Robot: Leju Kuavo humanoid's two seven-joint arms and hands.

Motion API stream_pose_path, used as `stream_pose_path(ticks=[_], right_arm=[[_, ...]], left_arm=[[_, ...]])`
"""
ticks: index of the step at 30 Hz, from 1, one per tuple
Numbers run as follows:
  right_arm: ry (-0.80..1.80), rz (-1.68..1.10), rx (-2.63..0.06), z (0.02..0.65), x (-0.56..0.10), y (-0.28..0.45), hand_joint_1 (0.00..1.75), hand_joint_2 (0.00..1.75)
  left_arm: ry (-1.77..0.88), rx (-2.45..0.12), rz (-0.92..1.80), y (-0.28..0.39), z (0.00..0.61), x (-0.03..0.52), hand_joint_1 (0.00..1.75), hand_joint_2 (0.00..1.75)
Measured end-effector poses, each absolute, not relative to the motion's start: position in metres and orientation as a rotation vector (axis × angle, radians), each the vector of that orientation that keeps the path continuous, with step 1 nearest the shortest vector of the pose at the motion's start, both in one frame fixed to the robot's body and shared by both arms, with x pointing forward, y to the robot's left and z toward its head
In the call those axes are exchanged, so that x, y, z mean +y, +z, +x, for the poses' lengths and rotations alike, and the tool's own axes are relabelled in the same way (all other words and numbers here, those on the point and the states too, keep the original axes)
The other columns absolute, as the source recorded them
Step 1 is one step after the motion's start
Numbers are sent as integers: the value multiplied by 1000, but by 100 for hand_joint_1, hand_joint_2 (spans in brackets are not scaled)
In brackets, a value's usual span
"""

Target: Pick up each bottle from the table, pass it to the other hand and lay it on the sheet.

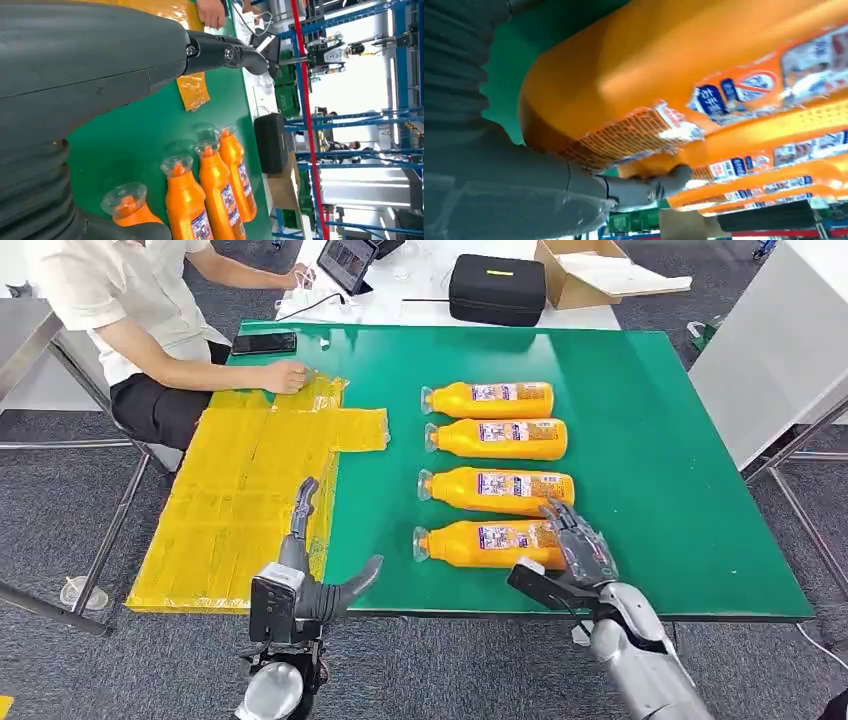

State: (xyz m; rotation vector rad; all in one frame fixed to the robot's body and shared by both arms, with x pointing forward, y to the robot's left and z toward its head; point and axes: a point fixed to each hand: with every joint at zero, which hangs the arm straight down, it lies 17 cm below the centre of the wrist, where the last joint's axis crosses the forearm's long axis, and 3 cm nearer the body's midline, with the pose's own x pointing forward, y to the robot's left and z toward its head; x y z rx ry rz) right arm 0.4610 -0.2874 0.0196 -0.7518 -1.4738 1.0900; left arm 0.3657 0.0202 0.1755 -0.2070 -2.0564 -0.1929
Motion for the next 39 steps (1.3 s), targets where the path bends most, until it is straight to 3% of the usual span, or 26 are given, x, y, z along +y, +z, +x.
stream_pose_path(ticks=[10,11,12,13,14,39], right_arm=[[1197,-747,-1385,471,-294,11,0,175],[1200,-737,-1380,471,-294,10,7,175],[1203,-729,-1379,471,-294,10,127,175],[1202,-714,-1384,470,-293,9,141,175],[1202,-704,-1393,470,-292,10,175,175],[1070,-504,-1641,446,-241,29,175,175]], left_arm=[[-223,-2054,-215,179,369,16,0,175],[-225,-2052,-219,178,369,15,0,175],[-226,-2052,-221,178,369,15,0,175],[-227,-2052,-223,178,369,14,0,175],[-227,-2052,-224,179,369,14,0,175],[-159,-2068,-268,185,370,17,0,175]])
